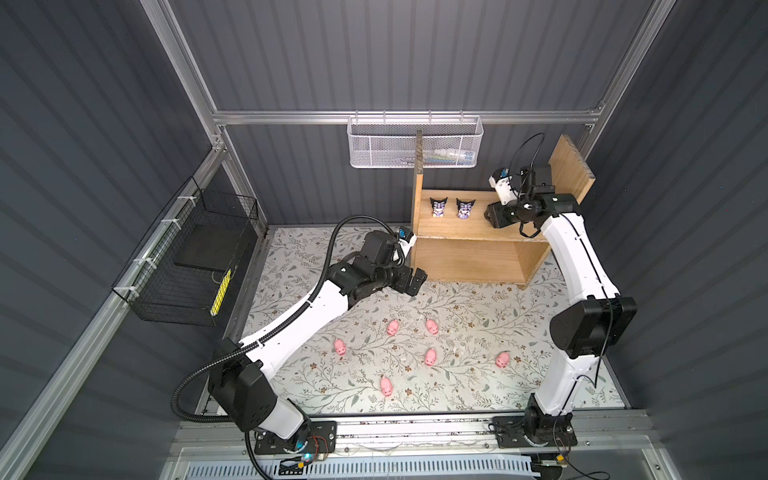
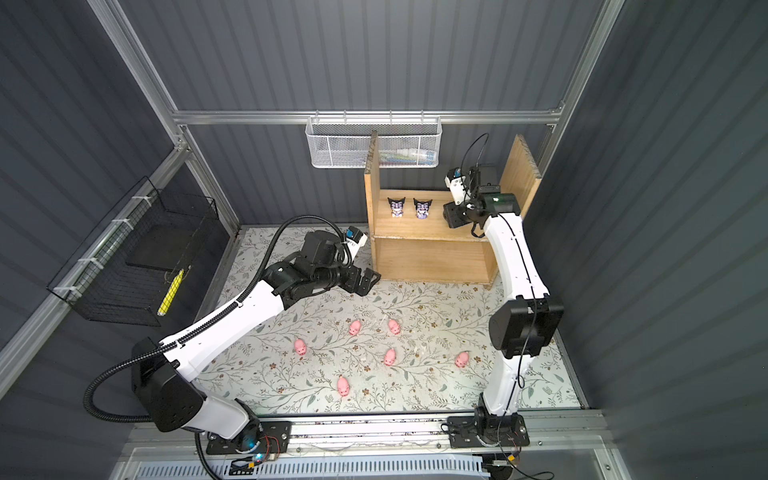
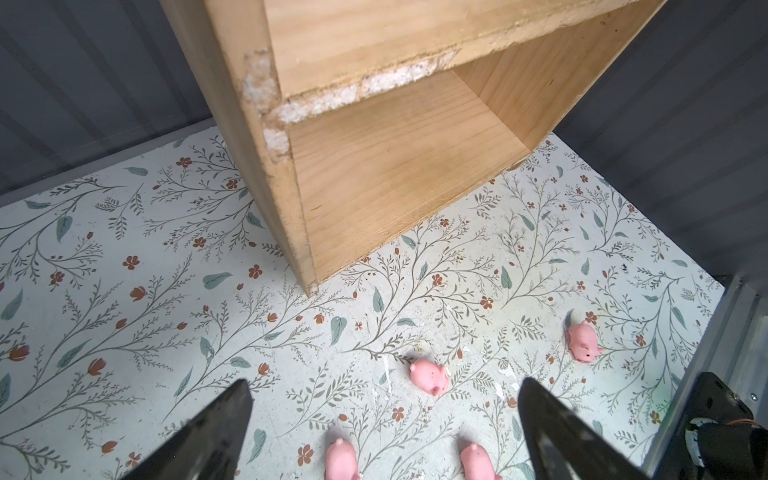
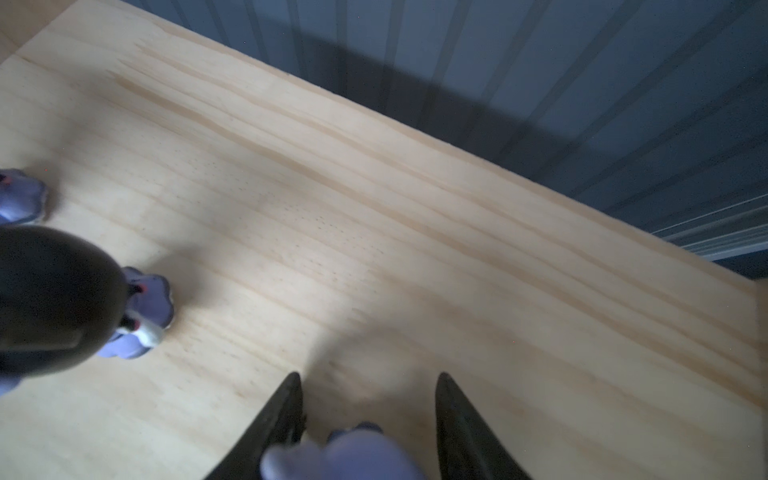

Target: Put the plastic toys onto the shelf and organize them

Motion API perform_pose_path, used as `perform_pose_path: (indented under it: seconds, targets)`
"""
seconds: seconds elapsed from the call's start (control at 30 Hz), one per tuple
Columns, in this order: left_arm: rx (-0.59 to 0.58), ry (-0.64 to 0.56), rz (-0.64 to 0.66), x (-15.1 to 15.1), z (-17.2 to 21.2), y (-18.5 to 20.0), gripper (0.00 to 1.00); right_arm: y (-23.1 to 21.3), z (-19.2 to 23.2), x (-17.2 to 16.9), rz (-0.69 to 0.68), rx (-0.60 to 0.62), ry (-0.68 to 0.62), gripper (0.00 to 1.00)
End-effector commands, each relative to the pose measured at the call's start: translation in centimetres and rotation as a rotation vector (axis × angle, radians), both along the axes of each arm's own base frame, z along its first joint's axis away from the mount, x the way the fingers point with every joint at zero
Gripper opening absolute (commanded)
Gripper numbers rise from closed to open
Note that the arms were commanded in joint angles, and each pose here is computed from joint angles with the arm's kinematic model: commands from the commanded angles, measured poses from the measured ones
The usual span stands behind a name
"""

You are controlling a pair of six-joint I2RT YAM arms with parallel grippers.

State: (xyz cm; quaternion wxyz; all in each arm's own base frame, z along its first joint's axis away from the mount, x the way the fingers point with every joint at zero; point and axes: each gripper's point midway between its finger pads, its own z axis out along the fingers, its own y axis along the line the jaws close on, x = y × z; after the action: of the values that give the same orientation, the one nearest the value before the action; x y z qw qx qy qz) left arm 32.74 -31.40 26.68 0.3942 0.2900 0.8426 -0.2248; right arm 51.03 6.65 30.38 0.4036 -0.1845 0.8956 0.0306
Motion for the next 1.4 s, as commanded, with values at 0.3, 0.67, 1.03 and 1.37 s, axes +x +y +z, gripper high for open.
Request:
perform_pose_path:
  seconds: [0.3, 0.67, 1.03, 1.37]
  targets:
    - [0.012, -0.013, -0.012, -0.6, -0.1, 0.6, 1.0, -0.9, -0.6, -1.1, -0.051, -0.004, 0.035, 0.59]
    - [0.008, -0.027, -0.007, -1.2, 0.4, 1.2, 1.0, -1.0, 0.2, -2.1, -0.066, 0.024, 0.032, 0.68]
    - [-0.005, -0.036, -0.017, -1.6, 0.9, 1.4, 1.0, -2.6, -0.8, -3.4, -0.12, -0.007, 0.057, 0.7]
    - [-0.01, -0.044, -0.023, -1.9, 1.5, 1.5, 1.0, -3.8, -1.0, -4.1, -0.163, -0.018, 0.058, 0.7]
